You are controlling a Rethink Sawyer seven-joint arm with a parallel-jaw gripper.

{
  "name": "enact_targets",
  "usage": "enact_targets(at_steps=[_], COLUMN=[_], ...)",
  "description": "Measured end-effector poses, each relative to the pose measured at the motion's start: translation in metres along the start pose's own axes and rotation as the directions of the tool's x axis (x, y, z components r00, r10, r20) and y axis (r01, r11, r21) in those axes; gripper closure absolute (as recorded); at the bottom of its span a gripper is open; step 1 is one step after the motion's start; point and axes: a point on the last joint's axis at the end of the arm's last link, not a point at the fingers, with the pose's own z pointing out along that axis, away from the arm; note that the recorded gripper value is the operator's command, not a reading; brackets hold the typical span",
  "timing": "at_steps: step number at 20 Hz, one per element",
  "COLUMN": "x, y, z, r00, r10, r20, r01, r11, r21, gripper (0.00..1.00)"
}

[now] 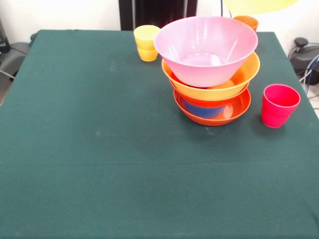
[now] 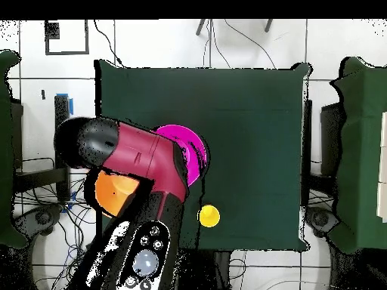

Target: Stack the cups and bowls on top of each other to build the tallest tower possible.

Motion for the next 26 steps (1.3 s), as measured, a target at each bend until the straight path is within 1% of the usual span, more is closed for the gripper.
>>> enact_targets(at_steps=[7,13,20,26], x=[-0.024,-0.038,-0.046,-0.047], y=[-0.003,-0.005,-0.007,-0.005], z=[-0.001,-0.004,-0.017,-0.022], r00=[0.9997,0.9993,0.9990,0.9992], r10=[0.016,0.029,0.042,0.041], r20=[0.018,0.025,0.013,0.003], r01=[-0.016,-0.029,-0.042,-0.041], r11=[0.9998,0.9995,0.9991,0.9991], r21=[0.008,0.009,0.004,0.012], gripper=[1.00,1.00,1.00,1.00])
